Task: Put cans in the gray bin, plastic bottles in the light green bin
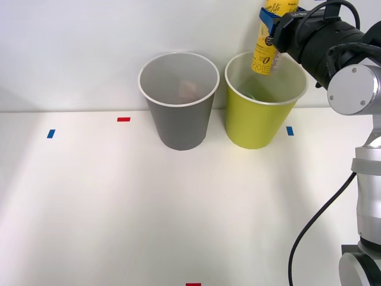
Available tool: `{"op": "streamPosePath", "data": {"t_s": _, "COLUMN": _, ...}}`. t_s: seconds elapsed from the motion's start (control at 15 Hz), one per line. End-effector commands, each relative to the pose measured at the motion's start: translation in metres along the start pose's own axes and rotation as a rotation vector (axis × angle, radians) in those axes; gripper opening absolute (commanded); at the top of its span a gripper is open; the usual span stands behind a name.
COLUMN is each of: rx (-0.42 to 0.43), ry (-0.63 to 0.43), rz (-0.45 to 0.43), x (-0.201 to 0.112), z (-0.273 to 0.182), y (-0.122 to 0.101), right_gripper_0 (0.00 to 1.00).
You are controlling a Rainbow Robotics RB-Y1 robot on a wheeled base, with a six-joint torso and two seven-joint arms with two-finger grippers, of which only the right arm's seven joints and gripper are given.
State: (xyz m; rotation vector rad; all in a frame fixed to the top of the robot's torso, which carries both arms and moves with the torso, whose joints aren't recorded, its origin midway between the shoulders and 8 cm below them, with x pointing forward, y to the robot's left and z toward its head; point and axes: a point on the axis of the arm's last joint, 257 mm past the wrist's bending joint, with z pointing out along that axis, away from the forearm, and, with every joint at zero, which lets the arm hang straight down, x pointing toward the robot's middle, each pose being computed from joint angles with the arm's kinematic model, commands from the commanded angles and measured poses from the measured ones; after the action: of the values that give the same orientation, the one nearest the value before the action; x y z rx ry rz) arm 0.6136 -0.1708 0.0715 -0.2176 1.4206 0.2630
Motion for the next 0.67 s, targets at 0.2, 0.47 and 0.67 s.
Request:
{"op": "streamPosePath", "data": {"t_s": 0.2, "rx": -0.012, "ry": -0.001, "rz": -0.033, "x": 0.001, "z": 0.001, "y": 0.006, "right_gripper_0": 1.00}}
{"op": "streamPosePath", "data": {"t_s": 0.47, "rx": -0.033, "ry": -0.026, "rz": -0.063, "x": -0.001, "z": -0.026, "y": 0.006, "right_gripper_0": 1.00}}
{"op": "streamPosePath", "data": {"t_s": 0.67, "rx": -0.076, "ry": -0.067, "rz": -0.050, "x": -0.005, "z": -0.063, "y": 0.017, "right_gripper_0": 1.00}}
